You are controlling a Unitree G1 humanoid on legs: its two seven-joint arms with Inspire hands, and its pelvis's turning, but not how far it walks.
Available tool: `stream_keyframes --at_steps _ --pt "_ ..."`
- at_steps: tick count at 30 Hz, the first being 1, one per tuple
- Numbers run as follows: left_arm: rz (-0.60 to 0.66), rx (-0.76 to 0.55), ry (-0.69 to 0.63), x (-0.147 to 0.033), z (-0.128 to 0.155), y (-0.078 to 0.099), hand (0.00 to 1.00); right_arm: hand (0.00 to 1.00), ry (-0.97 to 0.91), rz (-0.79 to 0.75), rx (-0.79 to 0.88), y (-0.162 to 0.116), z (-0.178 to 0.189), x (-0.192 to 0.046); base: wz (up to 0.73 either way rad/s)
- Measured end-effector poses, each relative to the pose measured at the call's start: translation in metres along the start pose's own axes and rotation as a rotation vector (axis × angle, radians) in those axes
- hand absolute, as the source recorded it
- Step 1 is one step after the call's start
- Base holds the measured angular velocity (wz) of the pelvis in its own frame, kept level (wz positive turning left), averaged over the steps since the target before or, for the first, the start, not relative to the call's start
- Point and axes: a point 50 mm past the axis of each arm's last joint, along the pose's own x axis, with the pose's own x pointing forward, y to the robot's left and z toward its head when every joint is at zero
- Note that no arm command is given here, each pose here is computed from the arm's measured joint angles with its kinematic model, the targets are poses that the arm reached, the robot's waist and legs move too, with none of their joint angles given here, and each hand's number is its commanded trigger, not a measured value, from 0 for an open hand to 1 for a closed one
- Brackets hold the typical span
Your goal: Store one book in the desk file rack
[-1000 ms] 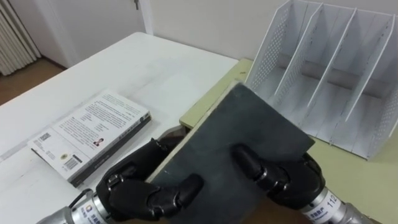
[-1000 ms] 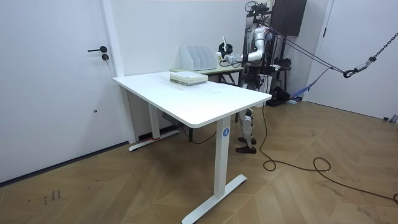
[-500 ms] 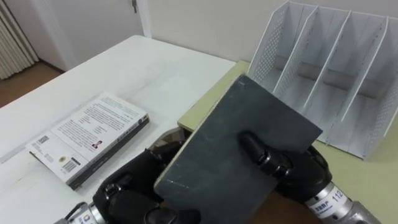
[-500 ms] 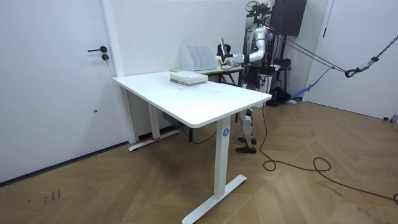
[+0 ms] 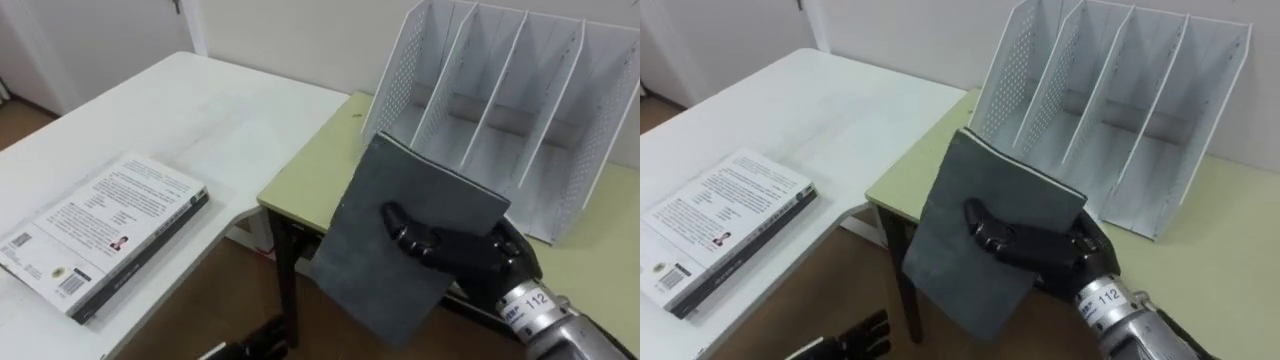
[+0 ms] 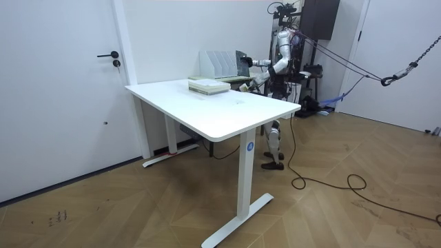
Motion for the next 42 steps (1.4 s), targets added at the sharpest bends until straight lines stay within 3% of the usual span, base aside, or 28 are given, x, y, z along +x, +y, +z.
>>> stream_keyframes --at_steps 3,10,15,29,42 --pt "0.048 -0.015 0.121 0.002 -0.029 -0.001 0.00 1.00 -0.006 -0.115 -0.153 -0.003 0.005 0.003 -0.06" --pt "0.126 0.009 0.255 0.000 -0.059 -0.001 0.00 1.00 -0.042 -0.321 -0.352 -0.008 0.011 0.007 -0.01" --pt "0.230 -0.056 0.348 -0.010 -0.087 0.006 0.00 1.00 -0.120 -0.501 -0.471 -0.014 0.025 0.008 -0.02" --pt "0.406 -0.207 0.402 -0.030 -0.119 0.011 0.00 1.00 -0.350 -0.763 -0.476 -0.024 0.068 0.010 0.00" --pt "0.482 -0.290 0.416 -0.039 -0.131 0.013 0.00 1.00 -0.464 -0.846 -0.447 -0.023 0.090 0.011 0.00"
